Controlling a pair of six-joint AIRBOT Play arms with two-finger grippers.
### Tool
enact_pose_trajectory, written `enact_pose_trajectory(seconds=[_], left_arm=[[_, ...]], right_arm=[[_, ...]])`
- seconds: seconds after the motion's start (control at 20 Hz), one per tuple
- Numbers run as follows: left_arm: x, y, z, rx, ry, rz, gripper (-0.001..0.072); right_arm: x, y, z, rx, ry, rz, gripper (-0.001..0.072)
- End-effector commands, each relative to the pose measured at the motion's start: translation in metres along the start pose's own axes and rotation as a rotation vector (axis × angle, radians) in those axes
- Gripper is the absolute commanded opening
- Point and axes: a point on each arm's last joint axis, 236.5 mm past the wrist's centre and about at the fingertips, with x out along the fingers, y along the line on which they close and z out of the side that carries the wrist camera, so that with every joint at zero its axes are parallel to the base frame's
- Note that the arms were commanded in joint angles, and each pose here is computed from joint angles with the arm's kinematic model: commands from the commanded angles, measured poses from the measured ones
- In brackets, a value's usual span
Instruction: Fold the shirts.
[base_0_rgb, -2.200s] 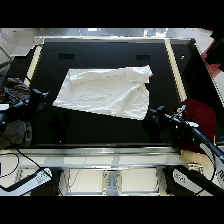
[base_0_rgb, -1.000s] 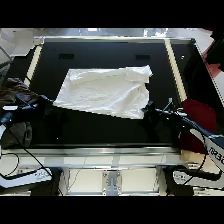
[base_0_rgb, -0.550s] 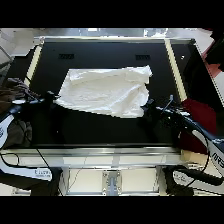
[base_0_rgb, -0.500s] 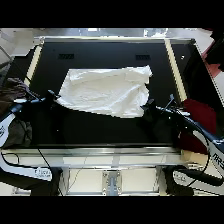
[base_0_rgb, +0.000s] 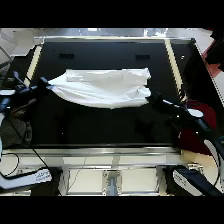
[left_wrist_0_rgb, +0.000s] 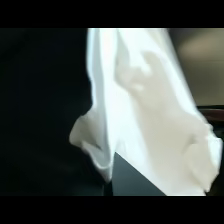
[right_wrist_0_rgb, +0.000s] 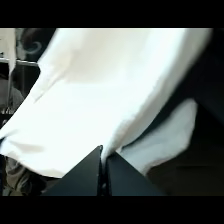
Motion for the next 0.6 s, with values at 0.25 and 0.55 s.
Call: enact_pose_trajectory(seconds=[0.25,0.55], left_arm=[[-0.292,-0.200,0.028,0.649,-0.646,-0.085,0.0007],[-0.379,-0.290,0.012,0.875,-0.783,-0.098,0.0007]], right_arm=[[-0.244,0.205,0.057,-0.751,-0.524,-0.038,0.0016],[-0.335,0.312,0.100,-0.957,-0.756,-0.074,0.0015]])
